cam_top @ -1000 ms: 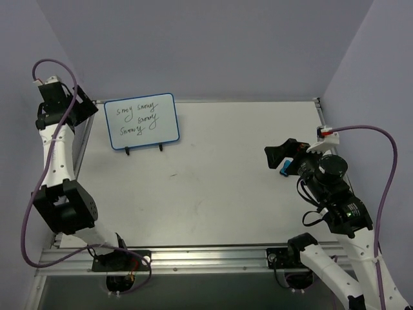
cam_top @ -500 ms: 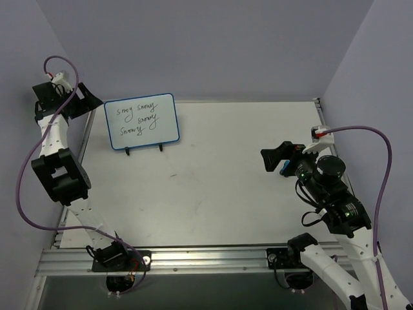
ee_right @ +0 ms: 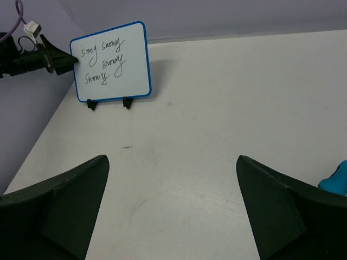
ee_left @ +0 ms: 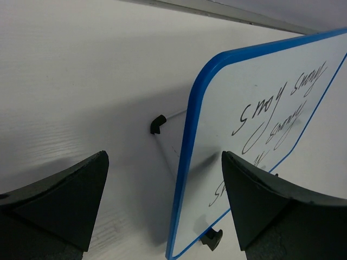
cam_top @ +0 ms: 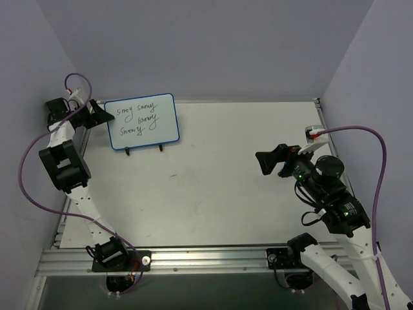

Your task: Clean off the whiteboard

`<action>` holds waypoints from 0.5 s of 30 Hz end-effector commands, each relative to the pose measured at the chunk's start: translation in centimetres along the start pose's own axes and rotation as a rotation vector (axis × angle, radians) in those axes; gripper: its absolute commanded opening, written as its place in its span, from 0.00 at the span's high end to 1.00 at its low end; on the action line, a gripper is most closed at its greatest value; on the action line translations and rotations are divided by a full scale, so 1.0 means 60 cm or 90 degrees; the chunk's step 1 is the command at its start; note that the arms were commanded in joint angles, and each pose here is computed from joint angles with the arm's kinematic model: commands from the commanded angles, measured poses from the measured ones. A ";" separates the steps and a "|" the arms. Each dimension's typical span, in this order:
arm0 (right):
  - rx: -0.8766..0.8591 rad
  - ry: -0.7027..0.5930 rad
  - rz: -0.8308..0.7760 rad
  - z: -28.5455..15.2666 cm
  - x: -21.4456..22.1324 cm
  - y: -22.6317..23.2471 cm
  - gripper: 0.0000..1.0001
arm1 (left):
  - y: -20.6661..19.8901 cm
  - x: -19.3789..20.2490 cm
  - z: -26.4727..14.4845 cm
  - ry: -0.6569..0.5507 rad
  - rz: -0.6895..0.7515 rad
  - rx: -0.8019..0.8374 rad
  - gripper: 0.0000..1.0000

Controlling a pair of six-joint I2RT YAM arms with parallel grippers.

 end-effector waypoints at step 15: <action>-0.030 0.020 -0.029 0.035 0.008 0.006 0.00 | -0.012 -0.033 0.023 -0.095 0.079 0.270 0.10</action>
Point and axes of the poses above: each gripper's point midway between its finger pads, its own z axis out along the fingers, its own y axis along the line the jaws close on, x = y × z, the point moved 8 cm from there along -z, back along the fingers, and after that the axes turned 8 degrees about z, right-handed, at the moved point
